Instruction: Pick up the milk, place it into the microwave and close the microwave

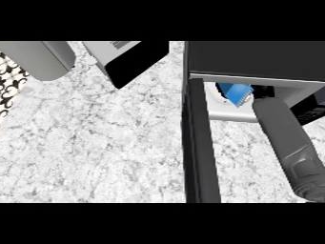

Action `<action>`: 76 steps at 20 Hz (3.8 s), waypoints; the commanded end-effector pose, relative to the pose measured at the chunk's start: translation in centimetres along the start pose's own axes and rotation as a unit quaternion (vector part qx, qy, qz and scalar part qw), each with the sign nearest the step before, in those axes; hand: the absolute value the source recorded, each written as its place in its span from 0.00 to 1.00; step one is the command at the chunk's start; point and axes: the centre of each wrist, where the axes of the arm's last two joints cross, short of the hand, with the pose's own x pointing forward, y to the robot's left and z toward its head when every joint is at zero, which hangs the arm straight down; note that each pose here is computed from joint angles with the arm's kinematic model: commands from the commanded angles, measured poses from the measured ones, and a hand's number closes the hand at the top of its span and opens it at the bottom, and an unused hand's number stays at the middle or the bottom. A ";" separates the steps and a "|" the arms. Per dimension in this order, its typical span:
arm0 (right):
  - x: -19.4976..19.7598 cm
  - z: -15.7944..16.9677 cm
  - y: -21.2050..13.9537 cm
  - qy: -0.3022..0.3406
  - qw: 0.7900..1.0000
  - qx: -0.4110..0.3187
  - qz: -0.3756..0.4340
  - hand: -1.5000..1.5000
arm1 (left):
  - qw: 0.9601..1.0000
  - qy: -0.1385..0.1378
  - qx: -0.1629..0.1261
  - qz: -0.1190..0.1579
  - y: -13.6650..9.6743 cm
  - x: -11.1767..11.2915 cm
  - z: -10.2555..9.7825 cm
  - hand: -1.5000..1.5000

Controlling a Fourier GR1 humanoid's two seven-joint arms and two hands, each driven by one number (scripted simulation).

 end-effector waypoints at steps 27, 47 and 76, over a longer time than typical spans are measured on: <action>-2.9 2.5 0.5 -0.020 0.992 0.034 -0.116 0.00 | 0.996 0.011 -0.089 0.024 -3.3 -2.8 -3.3 0.00; -7.0 11.7 2.9 -0.003 0.963 0.099 -0.251 0.00 | 0.985 0.022 -0.168 0.018 -9.6 -4.0 -6.6 0.00; -7.0 28.7 -14.0 -0.009 0.972 0.045 -0.229 0.00 | 0.873 0.139 -0.454 -0.112 -23.8 -15.0 -16.5 1.00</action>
